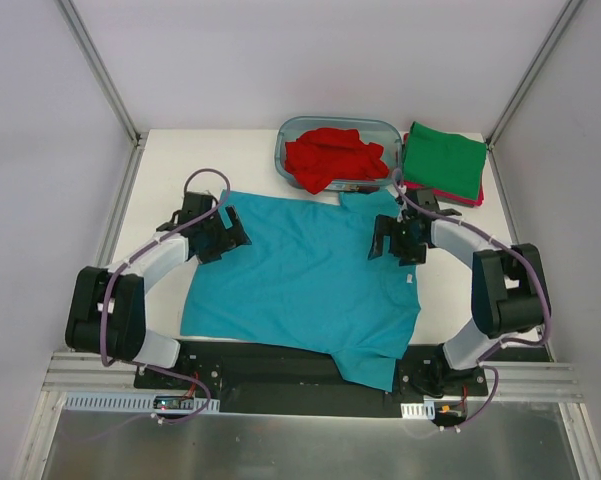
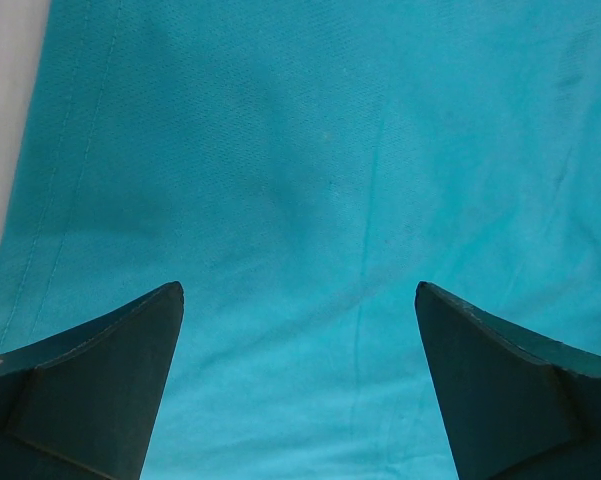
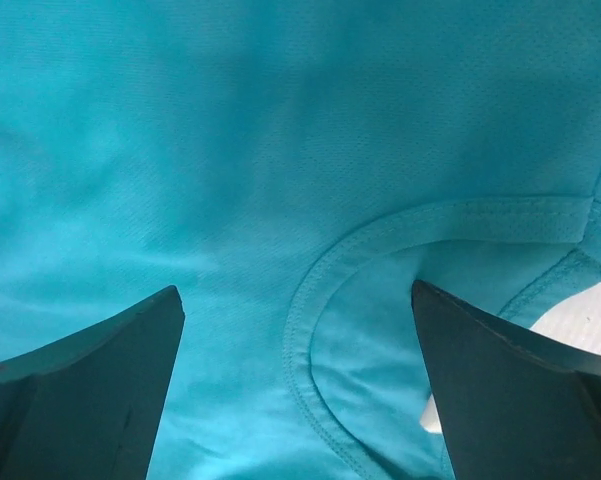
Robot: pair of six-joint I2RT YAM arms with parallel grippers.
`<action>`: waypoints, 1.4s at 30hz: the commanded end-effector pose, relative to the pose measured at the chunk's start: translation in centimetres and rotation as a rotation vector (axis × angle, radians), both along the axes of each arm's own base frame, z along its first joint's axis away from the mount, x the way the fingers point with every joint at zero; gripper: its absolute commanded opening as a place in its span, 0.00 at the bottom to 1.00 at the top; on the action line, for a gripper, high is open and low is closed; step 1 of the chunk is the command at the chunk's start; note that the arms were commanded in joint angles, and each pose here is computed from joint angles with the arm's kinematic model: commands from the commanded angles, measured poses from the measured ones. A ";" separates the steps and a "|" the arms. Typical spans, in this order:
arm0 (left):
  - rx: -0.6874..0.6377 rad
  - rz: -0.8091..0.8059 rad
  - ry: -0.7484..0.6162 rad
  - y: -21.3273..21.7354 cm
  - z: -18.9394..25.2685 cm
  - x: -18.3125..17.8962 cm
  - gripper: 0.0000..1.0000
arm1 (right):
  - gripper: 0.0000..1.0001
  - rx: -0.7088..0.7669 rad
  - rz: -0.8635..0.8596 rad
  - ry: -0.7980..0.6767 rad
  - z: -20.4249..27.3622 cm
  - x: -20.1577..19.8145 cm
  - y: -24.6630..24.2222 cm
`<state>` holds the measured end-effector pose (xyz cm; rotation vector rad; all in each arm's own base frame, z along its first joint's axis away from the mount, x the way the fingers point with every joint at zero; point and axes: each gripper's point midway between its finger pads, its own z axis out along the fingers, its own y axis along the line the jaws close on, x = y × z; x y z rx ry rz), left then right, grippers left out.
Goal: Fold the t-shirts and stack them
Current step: Flatten out the tshirt
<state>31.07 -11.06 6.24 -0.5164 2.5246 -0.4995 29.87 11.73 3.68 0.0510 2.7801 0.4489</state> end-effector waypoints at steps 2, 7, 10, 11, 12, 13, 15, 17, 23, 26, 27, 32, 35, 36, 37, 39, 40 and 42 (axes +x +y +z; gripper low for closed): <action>-0.035 0.001 0.009 -0.5 -1.0 1.8 0.99 | 0.99 -0.029 -0.074 0.073 -1.5 1.2 -0.7; -0.017 0.000 0.022 -0.1 -1.9 3.6 0.99 | 1.00 -0.061 -0.115 0.060 -1.5 4.1 -2.2; -0.027 -0.003 0.039 -0.2 -2.4 4.3 0.99 | 1.00 -0.048 -0.116 0.043 -0.9 5.9 -2.4; -0.031 -0.007 0.039 -0.3 -2.5 4.6 0.99 | 1.00 -0.050 -0.119 0.040 -0.9 6.4 -2.7; -0.034 -0.013 0.041 -0.5 -2.6 4.7 0.99 | 0.99 -0.053 -0.124 0.037 -0.8 6.8 -3.0; -0.037 -0.017 0.044 -0.5 -2.7 4.8 0.99 | 1.00 -0.055 -0.118 0.035 -0.8 7.2 -3.2; -0.040 -0.020 0.048 -0.6 -2.8 5.0 0.99 | 1.00 -0.054 -0.120 0.024 -0.7 8.3 -3.4; -0.043 -0.023 0.042 -0.7 -2.6 5.3 0.99 | 1.00 -0.066 -0.080 -0.002 -0.5 9.1 -3.6; -0.073 -0.046 -0.024 -1.3 0.1 6.1 0.99 | 1.00 -0.042 -0.041 -0.074 2.3 10.3 -3.1; -0.080 -0.018 -0.041 -0.9 1.8 4.4 0.99 | 0.97 -0.057 -0.042 -0.119 4.6 8.8 -3.2; -0.068 0.000 -0.037 -0.5 2.3 3.4 0.99 | 0.96 -0.084 -0.056 -0.121 4.9 7.9 -3.6; 0.055 0.188 0.085 3.7 1.4 -4.5 0.99 | 0.96 -0.143 -0.129 -0.157 6.9 2.8 -5.4; 0.053 0.281 0.103 5.0 0.5 -9.1 0.99 | 0.96 -0.146 -0.154 -0.192 7.5 -0.1 -6.0; 0.035 0.284 0.097 4.9 0.1 -10.4 0.99 | 0.96 -0.121 -0.180 -0.204 7.7 -0.6 -5.8; 0.015 0.302 0.082 5.0 0.0 -11.5 0.99 | 0.96 -0.108 -0.183 -0.202 7.2 -1.5 -5.7; 0.003 0.342 0.102 5.4 -1.3 -13.6 0.95 | 0.96 -0.070 -0.174 -0.206 7.2 -2.5 -5.1; 0.002 0.372 0.115 5.6 -1.8 -14.4 0.93 | 0.96 -0.053 -0.167 -0.206 7.2 -2.8 -4.8; 0.016 0.412 0.143 6.2 -2.8 -15.6 0.87 | 0.96 -0.002 -0.137 -0.229 7.2 -3.1 -3.9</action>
